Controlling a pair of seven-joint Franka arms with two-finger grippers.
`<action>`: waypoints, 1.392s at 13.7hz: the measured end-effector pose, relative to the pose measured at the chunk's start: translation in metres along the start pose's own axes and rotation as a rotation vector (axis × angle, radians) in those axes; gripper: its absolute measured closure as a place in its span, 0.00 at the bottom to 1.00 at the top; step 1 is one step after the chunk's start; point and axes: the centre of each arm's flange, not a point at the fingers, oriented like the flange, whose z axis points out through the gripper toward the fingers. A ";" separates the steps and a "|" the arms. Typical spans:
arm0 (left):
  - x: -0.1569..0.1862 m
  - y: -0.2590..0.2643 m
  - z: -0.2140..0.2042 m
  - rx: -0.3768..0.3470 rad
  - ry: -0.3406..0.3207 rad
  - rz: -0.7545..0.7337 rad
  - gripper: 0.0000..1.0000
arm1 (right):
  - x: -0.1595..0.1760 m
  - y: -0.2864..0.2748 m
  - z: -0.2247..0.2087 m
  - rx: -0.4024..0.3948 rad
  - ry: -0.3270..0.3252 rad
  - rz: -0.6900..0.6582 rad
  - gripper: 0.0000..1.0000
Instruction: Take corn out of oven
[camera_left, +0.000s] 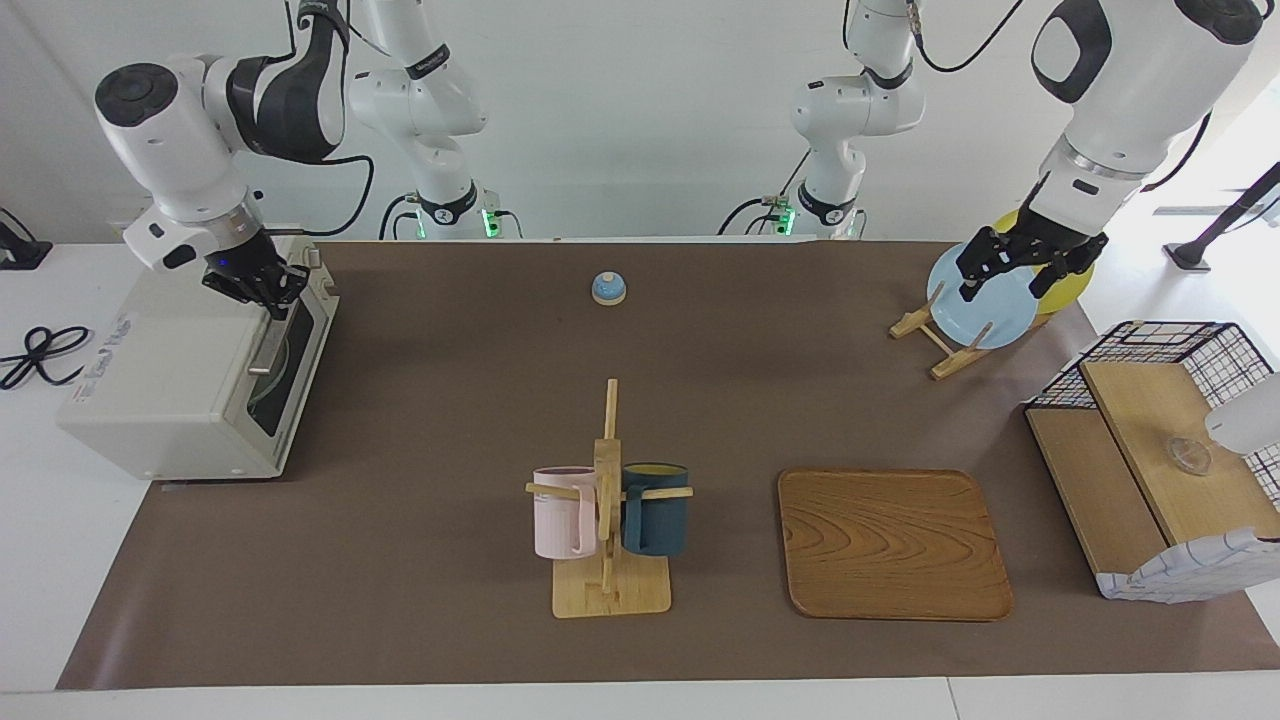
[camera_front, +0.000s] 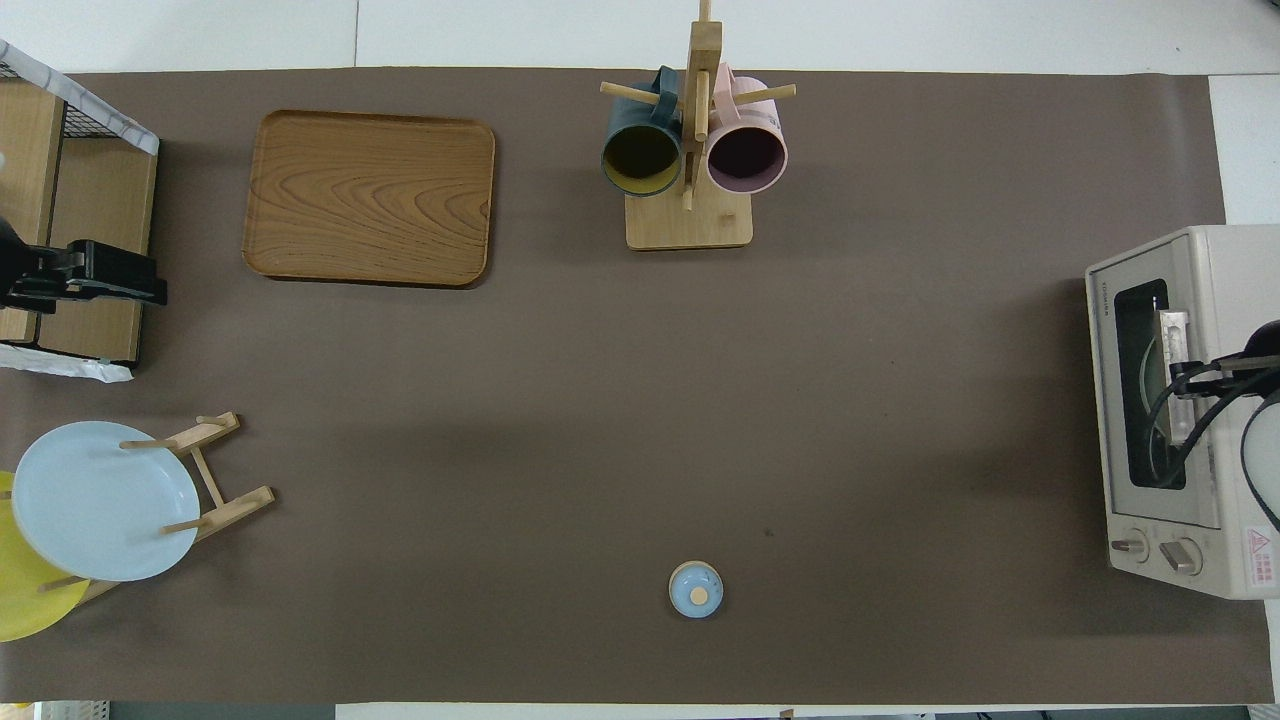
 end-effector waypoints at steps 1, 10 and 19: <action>0.000 0.000 0.000 0.000 0.000 0.000 0.00 | 0.000 0.006 0.005 -0.001 0.000 -0.007 0.99; 0.001 0.000 -0.001 0.000 0.008 0.000 0.00 | 0.001 0.008 0.014 0.001 -0.015 -0.020 0.99; 0.007 0.008 0.012 -0.005 0.036 0.013 0.00 | 0.006 -0.017 0.018 0.006 -0.022 -0.006 0.99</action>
